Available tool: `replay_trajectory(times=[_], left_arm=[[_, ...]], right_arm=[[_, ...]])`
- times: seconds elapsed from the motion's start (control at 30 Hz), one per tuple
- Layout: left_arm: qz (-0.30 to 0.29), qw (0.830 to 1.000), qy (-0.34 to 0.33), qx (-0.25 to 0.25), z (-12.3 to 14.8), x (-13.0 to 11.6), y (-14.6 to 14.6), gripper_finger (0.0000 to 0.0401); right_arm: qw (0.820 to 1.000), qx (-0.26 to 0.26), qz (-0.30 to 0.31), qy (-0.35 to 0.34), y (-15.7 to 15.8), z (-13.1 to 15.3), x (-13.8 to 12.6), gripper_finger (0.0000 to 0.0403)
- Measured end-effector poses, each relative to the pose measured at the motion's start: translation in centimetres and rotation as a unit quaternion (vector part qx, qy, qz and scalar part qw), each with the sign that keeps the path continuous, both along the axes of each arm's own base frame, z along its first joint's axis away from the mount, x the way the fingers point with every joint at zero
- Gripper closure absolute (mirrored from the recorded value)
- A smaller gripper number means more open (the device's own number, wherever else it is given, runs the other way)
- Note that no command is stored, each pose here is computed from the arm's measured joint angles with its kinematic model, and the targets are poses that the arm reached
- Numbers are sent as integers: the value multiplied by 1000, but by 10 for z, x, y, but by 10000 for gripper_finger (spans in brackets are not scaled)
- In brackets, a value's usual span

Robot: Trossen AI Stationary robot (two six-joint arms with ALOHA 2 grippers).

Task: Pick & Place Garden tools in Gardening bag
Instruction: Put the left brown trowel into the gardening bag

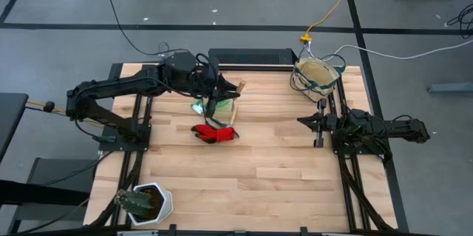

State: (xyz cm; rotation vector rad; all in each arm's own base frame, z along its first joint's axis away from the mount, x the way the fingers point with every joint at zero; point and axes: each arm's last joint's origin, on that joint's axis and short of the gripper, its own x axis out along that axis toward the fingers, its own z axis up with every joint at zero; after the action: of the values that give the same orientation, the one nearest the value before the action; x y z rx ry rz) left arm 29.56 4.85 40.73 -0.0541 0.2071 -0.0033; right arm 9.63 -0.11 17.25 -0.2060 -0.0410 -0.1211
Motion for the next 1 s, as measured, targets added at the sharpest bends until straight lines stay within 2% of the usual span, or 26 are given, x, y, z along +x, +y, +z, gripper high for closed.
replay_trajectory(times=[0.3,0.6,1.0], left_arm=[[3,1000,0,-12,0,0,0,327],[6,1000,0,-25,0,0,0,327],[-3,999,0,-39,0,0,0,327]], right_arm=[[1000,3,4,-4,0,1,0,399],[993,110,13,-34,0,4,0,399],[988,142,18,-54,0,7,-1,399]])
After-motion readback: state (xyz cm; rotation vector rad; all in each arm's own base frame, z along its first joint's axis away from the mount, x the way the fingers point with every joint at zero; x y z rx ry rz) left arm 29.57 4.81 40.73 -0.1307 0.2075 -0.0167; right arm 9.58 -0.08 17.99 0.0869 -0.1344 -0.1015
